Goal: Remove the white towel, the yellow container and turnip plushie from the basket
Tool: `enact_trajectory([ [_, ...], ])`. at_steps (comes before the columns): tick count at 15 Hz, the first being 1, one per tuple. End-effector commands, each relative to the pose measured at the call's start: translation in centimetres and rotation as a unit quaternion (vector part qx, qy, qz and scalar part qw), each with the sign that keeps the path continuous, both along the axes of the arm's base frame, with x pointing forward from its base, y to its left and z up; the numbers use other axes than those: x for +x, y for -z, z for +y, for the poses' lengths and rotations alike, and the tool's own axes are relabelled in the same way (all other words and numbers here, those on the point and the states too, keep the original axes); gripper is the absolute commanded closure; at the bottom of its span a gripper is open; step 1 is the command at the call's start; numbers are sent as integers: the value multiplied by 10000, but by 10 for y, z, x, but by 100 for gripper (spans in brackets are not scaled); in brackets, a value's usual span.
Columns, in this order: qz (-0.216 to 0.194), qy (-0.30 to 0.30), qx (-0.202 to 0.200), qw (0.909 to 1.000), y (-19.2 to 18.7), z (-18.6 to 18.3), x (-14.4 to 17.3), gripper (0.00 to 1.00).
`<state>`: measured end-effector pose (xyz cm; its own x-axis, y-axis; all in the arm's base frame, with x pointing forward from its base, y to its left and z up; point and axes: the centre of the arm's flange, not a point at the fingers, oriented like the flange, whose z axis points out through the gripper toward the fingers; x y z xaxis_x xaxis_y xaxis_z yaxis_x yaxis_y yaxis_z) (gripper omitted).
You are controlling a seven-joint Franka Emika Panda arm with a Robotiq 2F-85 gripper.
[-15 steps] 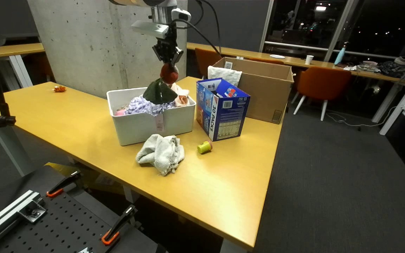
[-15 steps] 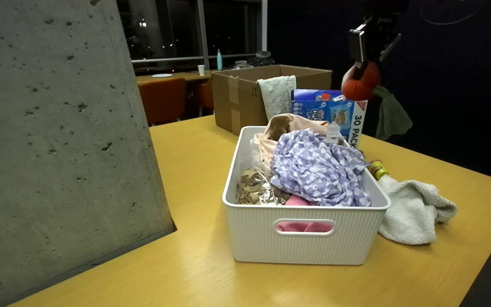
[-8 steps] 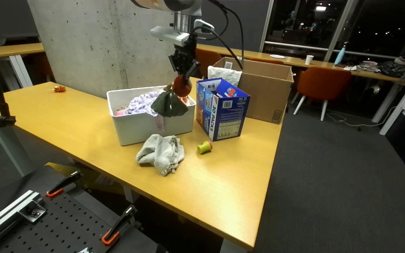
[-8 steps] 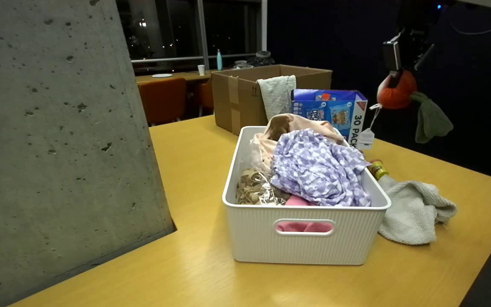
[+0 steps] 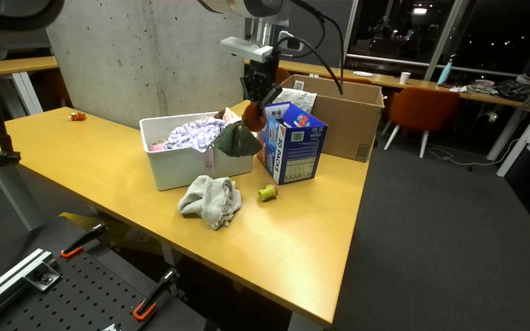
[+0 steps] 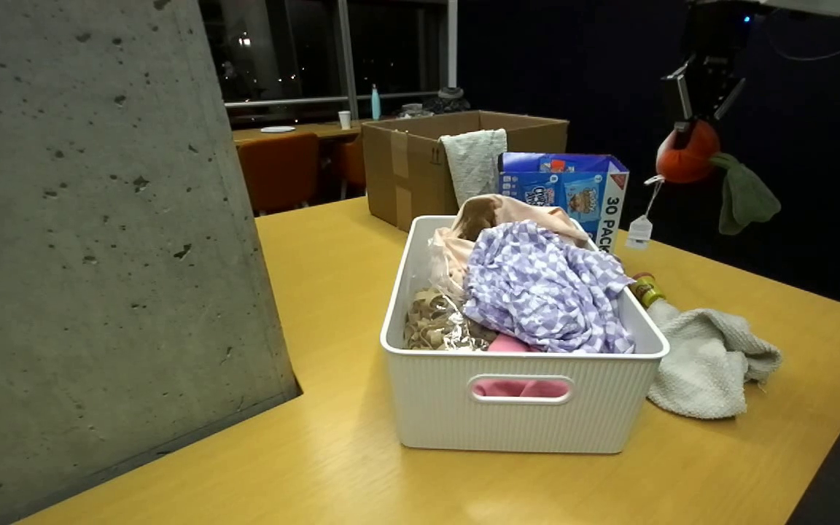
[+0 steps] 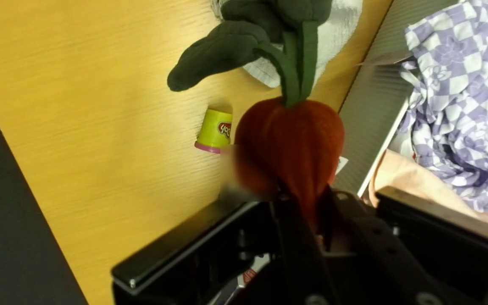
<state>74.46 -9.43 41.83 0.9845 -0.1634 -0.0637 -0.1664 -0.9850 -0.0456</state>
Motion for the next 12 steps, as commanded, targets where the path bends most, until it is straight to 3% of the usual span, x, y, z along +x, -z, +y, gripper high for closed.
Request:
enact_trajectory([
  [1,-139,43,-171,9997,-27,-12,71,97],
  [12,-734,-9,-1161,9905,-58,-15,101,97],
])
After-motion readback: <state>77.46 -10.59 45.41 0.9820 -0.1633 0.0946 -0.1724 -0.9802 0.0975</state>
